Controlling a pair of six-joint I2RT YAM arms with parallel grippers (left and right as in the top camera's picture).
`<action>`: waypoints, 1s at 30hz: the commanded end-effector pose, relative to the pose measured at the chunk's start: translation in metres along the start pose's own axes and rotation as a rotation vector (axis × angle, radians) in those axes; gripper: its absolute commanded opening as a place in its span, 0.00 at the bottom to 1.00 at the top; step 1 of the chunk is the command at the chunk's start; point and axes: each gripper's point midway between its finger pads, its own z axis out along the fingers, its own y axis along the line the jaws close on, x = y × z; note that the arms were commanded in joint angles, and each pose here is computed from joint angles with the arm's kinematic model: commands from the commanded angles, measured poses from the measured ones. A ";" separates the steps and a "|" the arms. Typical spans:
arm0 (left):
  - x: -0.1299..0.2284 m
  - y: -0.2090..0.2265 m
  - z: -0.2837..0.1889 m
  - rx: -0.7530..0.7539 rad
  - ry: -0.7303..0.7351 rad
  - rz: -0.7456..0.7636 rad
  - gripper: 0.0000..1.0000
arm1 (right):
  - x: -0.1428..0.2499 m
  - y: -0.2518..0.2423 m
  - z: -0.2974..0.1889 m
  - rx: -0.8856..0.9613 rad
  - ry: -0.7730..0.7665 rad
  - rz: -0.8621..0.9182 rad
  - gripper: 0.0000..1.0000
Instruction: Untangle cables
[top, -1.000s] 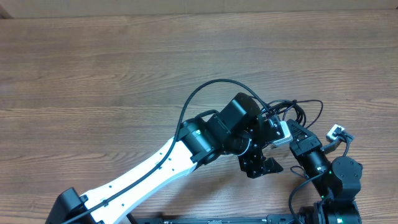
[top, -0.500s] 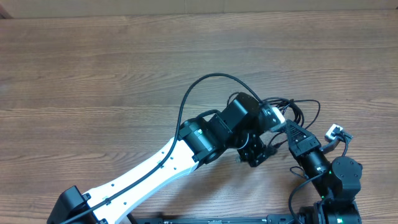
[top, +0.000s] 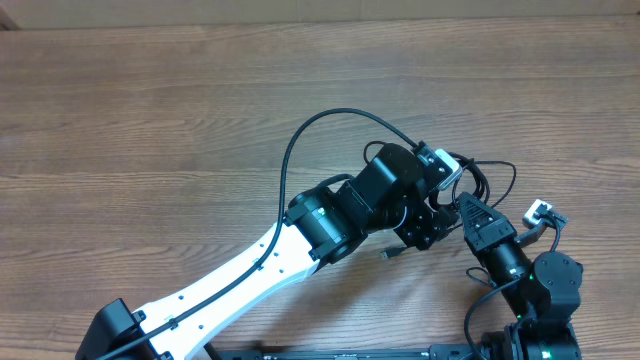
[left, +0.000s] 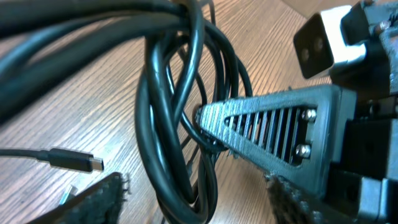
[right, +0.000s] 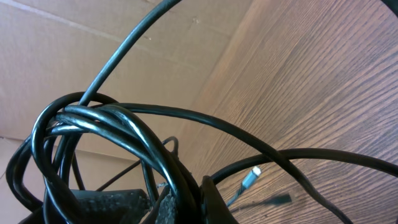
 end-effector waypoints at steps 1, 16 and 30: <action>-0.008 -0.003 -0.001 0.001 -0.023 -0.047 0.60 | -0.005 0.010 -0.002 -0.028 -0.017 -0.007 0.04; -0.008 -0.004 -0.001 0.001 -0.019 -0.048 0.04 | -0.005 0.010 -0.002 -0.028 -0.017 -0.007 0.04; 0.005 -0.001 -0.002 -0.012 0.033 -0.057 0.04 | -0.011 0.006 -0.003 -0.005 -0.053 -0.018 0.04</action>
